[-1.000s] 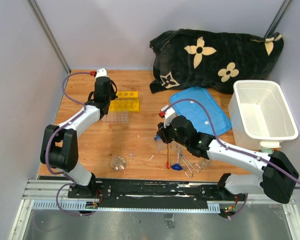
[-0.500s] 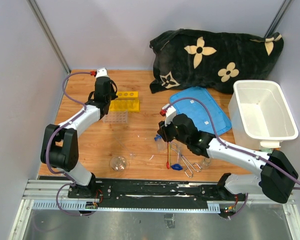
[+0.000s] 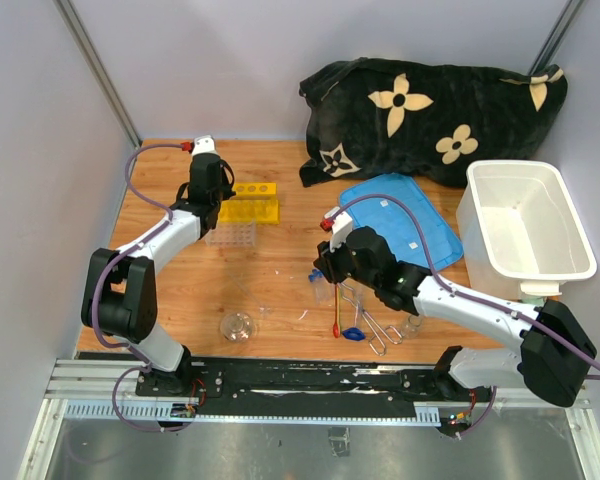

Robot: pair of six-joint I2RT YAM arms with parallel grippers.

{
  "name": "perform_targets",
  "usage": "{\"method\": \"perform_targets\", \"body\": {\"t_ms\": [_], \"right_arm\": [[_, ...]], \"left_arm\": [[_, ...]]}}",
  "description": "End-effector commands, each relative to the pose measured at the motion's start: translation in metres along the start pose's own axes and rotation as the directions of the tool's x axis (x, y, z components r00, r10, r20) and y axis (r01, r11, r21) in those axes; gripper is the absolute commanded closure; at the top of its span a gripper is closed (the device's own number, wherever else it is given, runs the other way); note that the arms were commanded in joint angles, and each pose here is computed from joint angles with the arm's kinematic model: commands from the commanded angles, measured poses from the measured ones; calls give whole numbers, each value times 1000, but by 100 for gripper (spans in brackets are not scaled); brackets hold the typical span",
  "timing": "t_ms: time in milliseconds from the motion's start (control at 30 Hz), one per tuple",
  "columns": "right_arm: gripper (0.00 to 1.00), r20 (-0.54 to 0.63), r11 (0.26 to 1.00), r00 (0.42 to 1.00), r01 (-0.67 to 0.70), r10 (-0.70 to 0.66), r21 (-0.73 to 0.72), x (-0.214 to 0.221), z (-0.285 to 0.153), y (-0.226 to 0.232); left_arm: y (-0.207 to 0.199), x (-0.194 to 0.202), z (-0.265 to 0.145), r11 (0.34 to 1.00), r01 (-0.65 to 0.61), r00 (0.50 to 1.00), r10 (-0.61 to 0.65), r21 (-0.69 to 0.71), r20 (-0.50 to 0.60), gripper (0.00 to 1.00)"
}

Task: Organize the chemistry lab equipment
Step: Insert the test tube into the slot of the test tube rack.

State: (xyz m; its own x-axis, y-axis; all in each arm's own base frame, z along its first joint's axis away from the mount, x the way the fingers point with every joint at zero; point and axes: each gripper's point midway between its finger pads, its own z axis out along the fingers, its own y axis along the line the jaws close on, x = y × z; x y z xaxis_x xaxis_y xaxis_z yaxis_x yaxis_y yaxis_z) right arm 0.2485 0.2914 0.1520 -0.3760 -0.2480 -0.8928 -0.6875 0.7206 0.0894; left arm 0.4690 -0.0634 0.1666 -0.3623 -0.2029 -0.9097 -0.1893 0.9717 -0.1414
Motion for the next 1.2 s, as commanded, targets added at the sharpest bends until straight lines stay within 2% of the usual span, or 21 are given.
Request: {"method": "perform_targets", "body": {"t_ms": [0, 433, 833, 900, 967, 1000, 1100, 1167], "right_arm": [[72, 11, 1000, 1000, -20, 20, 5, 0, 1, -5], [72, 7, 999, 999, -36, 36, -4, 3, 5, -6], [72, 13, 999, 999, -46, 45, 10, 4, 2, -13], [72, 13, 999, 999, -46, 46, 7, 4, 2, -12], [72, 12, 999, 999, -48, 48, 6, 4, 3, -12], [72, 9, 999, 999, -48, 48, 5, 5, 4, -12], [72, 8, 999, 999, -49, 49, 2, 4, 5, -12], [72, 8, 999, 999, -52, 52, -1, 4, 5, -11]], "left_arm": [[4, -13, 2, 1000, 11, 999, -10, -17, 45, 100], [4, -10, -3, 1000, -19, 998, 19, -12, 66, 100], [1, 12, -7, 1000, -10, 998, 9, 21, 59, 100], [0, 11, -8, 1000, -3, 998, 1, 27, 66, 90], [-1, 11, -10, 999, -1, 997, -2, 35, 72, 74], [-1, 10, -10, 999, -1, 997, -2, 40, 75, 69], [-4, 2, -13, 999, 3, 996, -7, 52, 90, 56], [-6, -4, -17, 998, 5, 995, -12, 65, 102, 51]]}}
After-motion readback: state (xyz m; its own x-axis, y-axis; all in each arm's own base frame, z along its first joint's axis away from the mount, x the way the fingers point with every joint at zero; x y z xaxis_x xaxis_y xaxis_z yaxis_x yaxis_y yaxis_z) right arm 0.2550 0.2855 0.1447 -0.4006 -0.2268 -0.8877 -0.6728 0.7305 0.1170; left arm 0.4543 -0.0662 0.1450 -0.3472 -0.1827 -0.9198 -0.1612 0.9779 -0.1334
